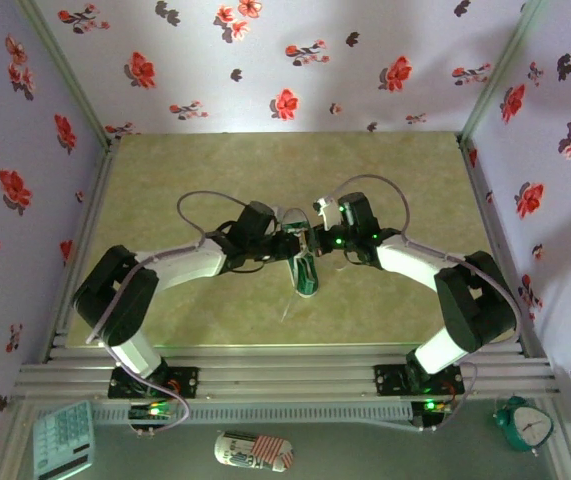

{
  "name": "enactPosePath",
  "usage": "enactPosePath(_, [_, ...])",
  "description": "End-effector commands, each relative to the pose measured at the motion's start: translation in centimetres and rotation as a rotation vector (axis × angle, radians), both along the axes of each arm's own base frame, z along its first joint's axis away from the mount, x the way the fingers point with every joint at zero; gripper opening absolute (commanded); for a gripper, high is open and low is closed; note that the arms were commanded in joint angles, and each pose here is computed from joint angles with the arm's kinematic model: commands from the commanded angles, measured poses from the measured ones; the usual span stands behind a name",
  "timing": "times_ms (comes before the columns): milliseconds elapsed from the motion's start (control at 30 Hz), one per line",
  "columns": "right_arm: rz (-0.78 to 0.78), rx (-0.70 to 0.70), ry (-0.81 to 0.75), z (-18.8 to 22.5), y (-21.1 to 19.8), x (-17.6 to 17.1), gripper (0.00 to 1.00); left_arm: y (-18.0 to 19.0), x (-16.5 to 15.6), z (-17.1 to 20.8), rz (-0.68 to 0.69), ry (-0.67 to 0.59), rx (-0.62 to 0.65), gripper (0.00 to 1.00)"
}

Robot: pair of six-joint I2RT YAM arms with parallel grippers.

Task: Tie the shoes

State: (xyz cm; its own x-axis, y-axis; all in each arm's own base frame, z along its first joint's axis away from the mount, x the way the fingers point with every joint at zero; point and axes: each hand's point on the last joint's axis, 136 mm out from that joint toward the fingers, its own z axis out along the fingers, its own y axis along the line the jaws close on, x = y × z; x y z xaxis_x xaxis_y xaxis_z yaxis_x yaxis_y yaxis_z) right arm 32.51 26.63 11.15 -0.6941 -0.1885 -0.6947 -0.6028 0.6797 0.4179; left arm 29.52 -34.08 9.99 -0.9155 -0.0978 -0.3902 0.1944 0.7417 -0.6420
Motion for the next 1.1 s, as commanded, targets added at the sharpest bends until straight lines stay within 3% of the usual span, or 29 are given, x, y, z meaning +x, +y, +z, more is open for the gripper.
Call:
enactPosePath(0, [0.003, -0.020, -0.018, -0.1, -0.1, -0.1, 0.00, -0.3, 0.2, -0.2, 0.017, 0.013, 0.016, 0.33])
enactPosePath(400, [0.002, -0.021, -0.019, -0.2, -0.1, -0.1, 0.00, -0.6, -0.1, -1.1, 0.011, 0.033, 0.030, 0.27])
enactPosePath(633, [0.001, -0.025, -0.021, -0.2, -0.2, -0.1, 0.00, -0.5, -0.2, -1.2, 0.010, 0.031, 0.038, 0.14])
enactPosePath(800, [0.001, -0.028, -0.022, -0.2, -0.2, -0.1, 0.00, -0.1, -0.2, -0.9, -0.007, 0.011, 0.074, 0.07])
enactPosePath(1067, [0.000, -0.050, -0.023, -0.4, -0.5, -0.2, 0.00, 0.6, -0.9, -0.8, -0.092, -0.017, 0.159, 0.05])
